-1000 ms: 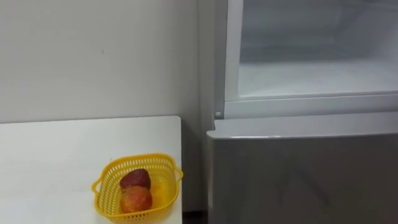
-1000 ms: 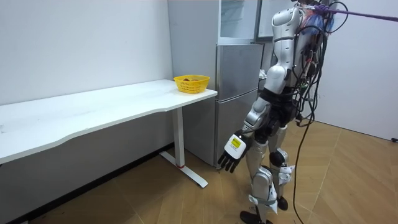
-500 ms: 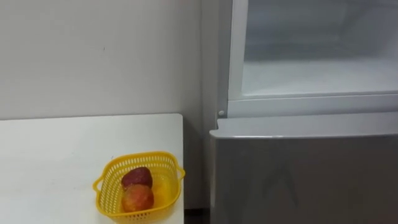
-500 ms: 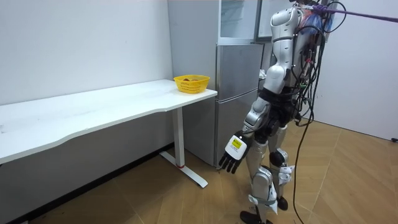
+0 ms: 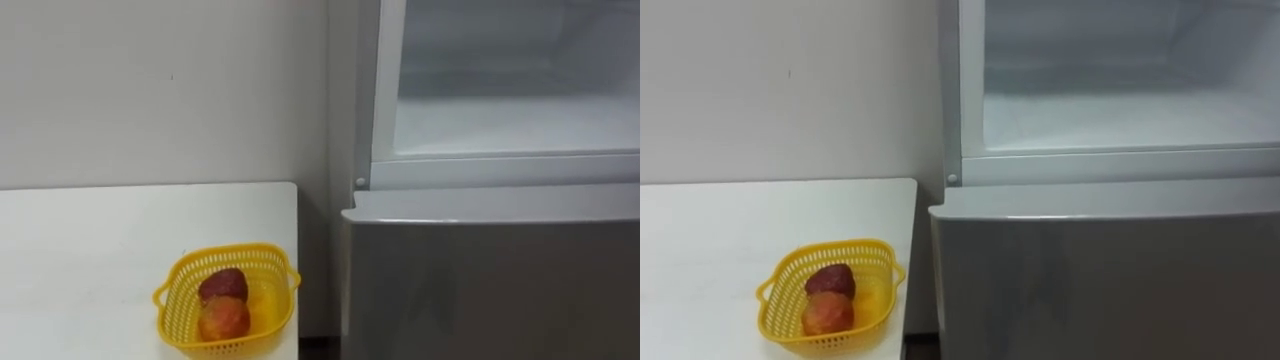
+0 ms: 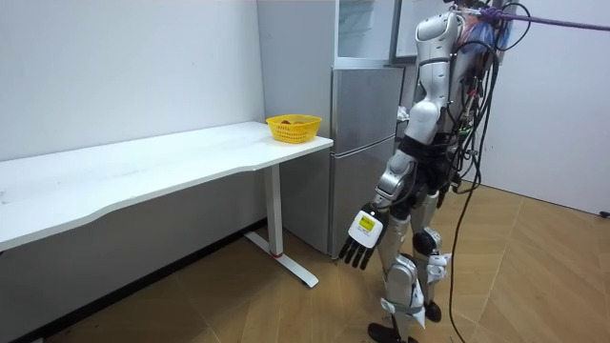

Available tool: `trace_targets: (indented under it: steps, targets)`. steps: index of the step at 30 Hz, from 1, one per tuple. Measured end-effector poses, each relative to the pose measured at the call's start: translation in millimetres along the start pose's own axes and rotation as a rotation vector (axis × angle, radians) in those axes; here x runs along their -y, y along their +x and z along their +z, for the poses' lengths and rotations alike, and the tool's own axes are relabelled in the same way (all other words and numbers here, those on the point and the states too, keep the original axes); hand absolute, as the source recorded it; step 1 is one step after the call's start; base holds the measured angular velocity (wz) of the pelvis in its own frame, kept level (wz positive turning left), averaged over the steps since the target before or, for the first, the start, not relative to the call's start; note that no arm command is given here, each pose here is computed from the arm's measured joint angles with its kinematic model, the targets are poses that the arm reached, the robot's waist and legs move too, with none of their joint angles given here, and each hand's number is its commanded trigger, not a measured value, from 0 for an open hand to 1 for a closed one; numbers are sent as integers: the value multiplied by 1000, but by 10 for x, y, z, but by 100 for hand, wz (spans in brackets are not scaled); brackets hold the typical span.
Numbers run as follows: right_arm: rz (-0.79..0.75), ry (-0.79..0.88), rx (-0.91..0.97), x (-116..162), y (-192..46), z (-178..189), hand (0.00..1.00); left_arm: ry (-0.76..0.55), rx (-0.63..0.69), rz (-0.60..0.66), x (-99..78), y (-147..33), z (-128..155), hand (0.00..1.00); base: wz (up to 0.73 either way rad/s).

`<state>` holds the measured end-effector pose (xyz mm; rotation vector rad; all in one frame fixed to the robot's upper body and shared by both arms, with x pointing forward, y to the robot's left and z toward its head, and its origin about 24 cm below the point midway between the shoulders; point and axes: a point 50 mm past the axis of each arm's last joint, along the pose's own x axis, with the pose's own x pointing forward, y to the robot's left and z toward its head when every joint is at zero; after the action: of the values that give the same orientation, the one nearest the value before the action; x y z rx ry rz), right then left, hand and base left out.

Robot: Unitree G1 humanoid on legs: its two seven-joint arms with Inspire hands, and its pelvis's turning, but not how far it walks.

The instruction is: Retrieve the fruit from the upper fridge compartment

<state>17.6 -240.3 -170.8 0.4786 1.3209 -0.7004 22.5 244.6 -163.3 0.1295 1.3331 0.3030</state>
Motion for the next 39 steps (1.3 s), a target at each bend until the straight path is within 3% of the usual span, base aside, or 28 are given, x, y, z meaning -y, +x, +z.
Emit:
trace_targets:
  steps: [10, 13, 22, 28, 39]
  targets:
    - [35, 874, -16, 108, -14, -90, 0, -62, -34, 34, -74, -7, -71, 0, 2]
    - [57, 1005, 13, 90, -12, -9, 0, -62, -36, 32, -68, -2, -49, 0, 0]
    - [139, 1319, 141, 54, -38, 396, 0, -84, -55, 34, -114, 1, -56, 0, -1]
    - [215, 1425, 277, 67, -132, 812, 0, -121, -61, 63, -188, -2, -70, 0, -8]
    - [397, 1438, 549, 77, -525, 1562, 0, -124, -35, 68, -205, -3, -14, 0, -3]
